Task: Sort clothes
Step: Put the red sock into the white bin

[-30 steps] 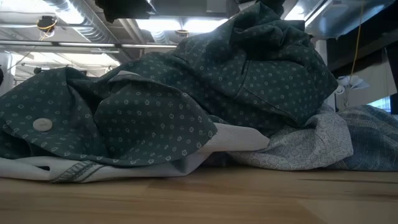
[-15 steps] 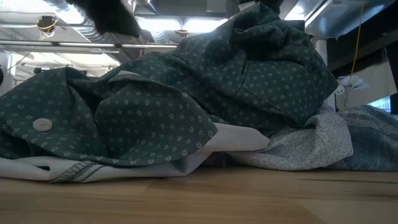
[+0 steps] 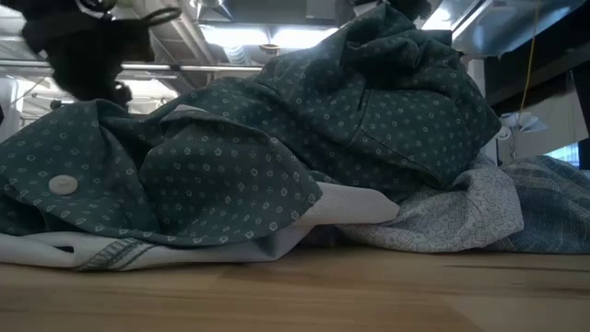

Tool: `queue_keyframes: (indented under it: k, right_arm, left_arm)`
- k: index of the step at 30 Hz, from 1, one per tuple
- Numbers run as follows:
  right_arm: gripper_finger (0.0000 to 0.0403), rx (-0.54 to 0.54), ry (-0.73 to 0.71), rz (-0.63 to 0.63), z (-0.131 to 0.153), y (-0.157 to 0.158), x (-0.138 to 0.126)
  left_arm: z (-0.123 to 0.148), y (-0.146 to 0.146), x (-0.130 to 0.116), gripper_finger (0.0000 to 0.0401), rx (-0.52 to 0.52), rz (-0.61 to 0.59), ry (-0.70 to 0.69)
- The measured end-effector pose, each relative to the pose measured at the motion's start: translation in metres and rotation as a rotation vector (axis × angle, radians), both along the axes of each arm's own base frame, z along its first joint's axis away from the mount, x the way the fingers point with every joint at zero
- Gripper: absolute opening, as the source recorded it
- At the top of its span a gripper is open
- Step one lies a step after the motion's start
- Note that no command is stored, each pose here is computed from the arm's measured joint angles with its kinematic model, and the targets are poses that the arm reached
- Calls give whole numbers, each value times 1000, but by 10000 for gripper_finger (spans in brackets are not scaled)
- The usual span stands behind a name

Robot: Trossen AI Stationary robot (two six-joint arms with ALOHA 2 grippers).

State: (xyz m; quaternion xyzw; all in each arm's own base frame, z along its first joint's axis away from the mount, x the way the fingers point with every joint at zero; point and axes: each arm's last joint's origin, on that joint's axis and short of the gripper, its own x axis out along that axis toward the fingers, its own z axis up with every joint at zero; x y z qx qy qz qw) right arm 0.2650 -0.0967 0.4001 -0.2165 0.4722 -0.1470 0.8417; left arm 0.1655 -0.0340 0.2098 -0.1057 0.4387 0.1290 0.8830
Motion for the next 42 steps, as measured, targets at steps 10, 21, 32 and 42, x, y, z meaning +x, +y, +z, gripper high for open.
queue_keyframes:
  k: [10,21,32,42]
  right_arm:
    - [276,-35,12,25,0,12,4]
    - [276,-35,12,25,0,12,4]
    - [276,-40,14,19,0,12,4]
    - [276,-45,18,26,0,12,4]
  left_arm:
    - [-16,-36,8,162,-96,-221,-11]
    - [-50,-51,18,162,-70,-211,165]
    - [-66,-54,25,124,-33,-212,222]
    - [-65,-53,23,10,4,-253,239]
